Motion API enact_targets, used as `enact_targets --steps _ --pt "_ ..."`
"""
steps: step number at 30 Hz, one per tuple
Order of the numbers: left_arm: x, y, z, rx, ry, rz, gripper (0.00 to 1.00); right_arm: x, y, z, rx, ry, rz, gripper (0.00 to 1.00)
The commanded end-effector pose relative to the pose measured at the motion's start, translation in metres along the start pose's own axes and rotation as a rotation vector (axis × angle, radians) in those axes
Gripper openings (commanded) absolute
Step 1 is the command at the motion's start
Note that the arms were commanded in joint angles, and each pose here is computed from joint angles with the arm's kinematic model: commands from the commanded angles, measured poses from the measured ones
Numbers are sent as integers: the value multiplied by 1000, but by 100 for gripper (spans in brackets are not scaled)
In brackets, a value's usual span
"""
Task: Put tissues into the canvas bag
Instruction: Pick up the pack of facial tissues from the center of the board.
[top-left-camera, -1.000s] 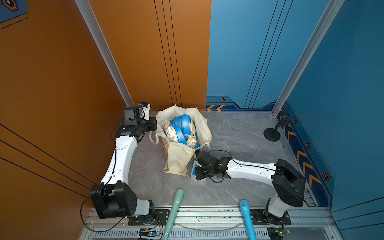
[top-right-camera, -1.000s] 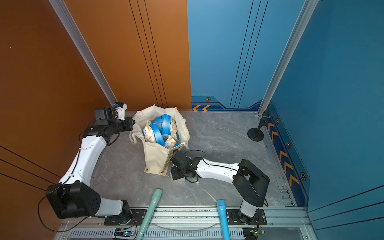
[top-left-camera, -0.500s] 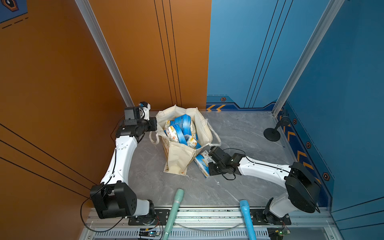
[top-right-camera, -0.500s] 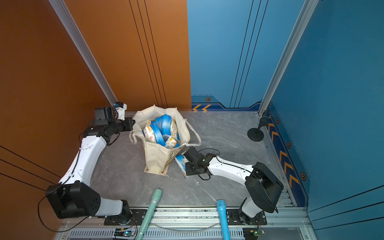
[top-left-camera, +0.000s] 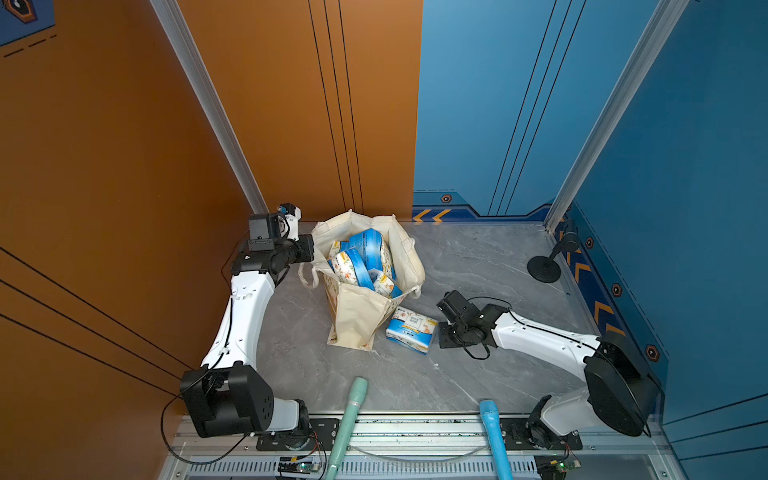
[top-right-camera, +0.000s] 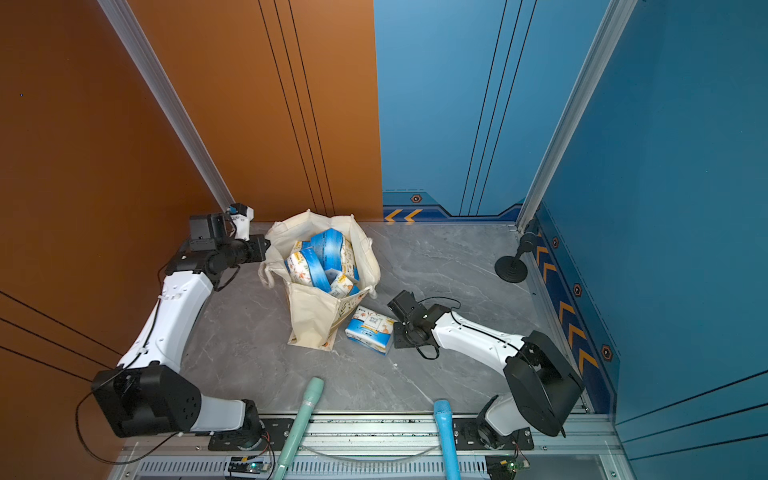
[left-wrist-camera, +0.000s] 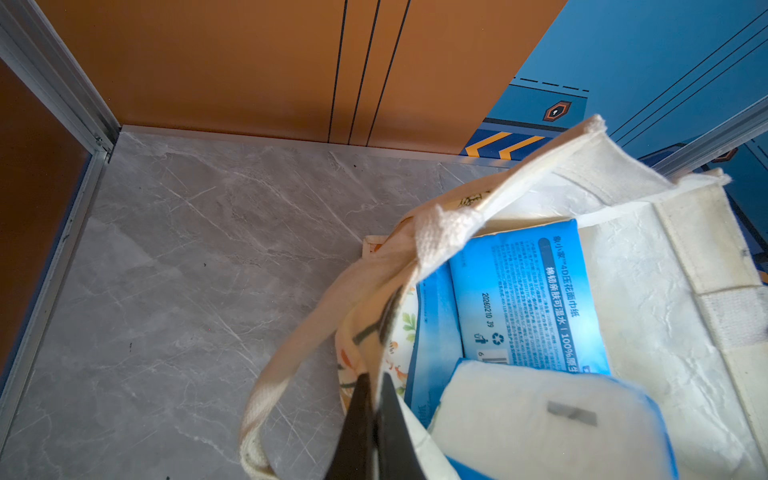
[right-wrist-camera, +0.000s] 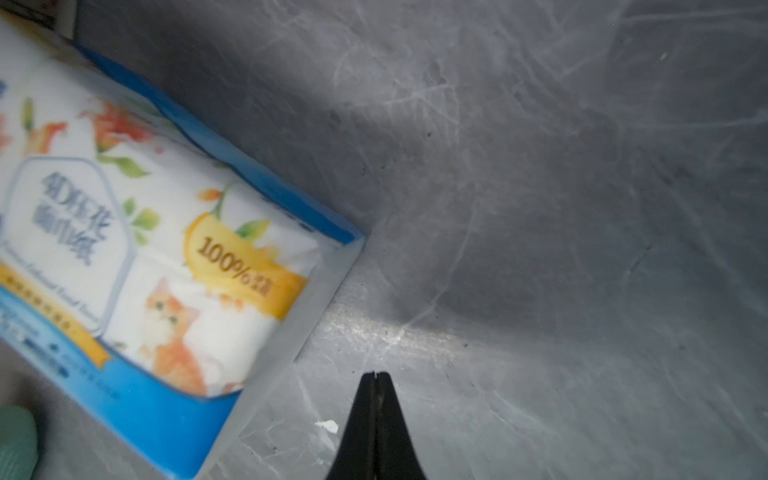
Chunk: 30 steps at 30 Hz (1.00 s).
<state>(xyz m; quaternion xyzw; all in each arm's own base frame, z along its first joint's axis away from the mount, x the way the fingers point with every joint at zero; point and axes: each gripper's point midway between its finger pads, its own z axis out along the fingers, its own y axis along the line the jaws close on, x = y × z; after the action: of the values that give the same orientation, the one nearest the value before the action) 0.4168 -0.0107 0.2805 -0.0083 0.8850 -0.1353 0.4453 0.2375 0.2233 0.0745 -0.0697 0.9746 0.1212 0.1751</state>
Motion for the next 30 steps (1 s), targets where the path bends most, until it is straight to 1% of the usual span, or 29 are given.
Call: enact_targets --steps 1,4,7,11,16,19,22,24,27,30 --pt "14 2 9 -4 45 -8 0 -15 21 -26 -74 -81 -66 5" --pt "14 1 8 -1 45 -7 0 -20 50 -39 -185 -122 -120 5" --pt "14 2 8 -2 44 -8 0 -19 78 -43 -271 -126 -184 5" --pt "14 2 8 -1 45 -10 0 -16 108 -33 -317 -103 -242 5" --pt "14 2 7 -5 42 -7 0 -21 147 -17 -391 -110 -266 5" --pt "13 3 7 -7 41 -8 0 -20 163 -3 -413 -82 -281 5" --pt "13 4 6 -5 38 -10 0 -18 166 14 -391 -55 -285 4" --pt "13 5 6 -5 38 -14 0 -21 160 24 -355 -43 -264 4" --pt "12 5 6 -5 36 -14 0 -26 143 38 -296 -19 -209 4" --pt "12 6 6 -6 37 -16 0 -36 122 44 -248 -24 -140 3"
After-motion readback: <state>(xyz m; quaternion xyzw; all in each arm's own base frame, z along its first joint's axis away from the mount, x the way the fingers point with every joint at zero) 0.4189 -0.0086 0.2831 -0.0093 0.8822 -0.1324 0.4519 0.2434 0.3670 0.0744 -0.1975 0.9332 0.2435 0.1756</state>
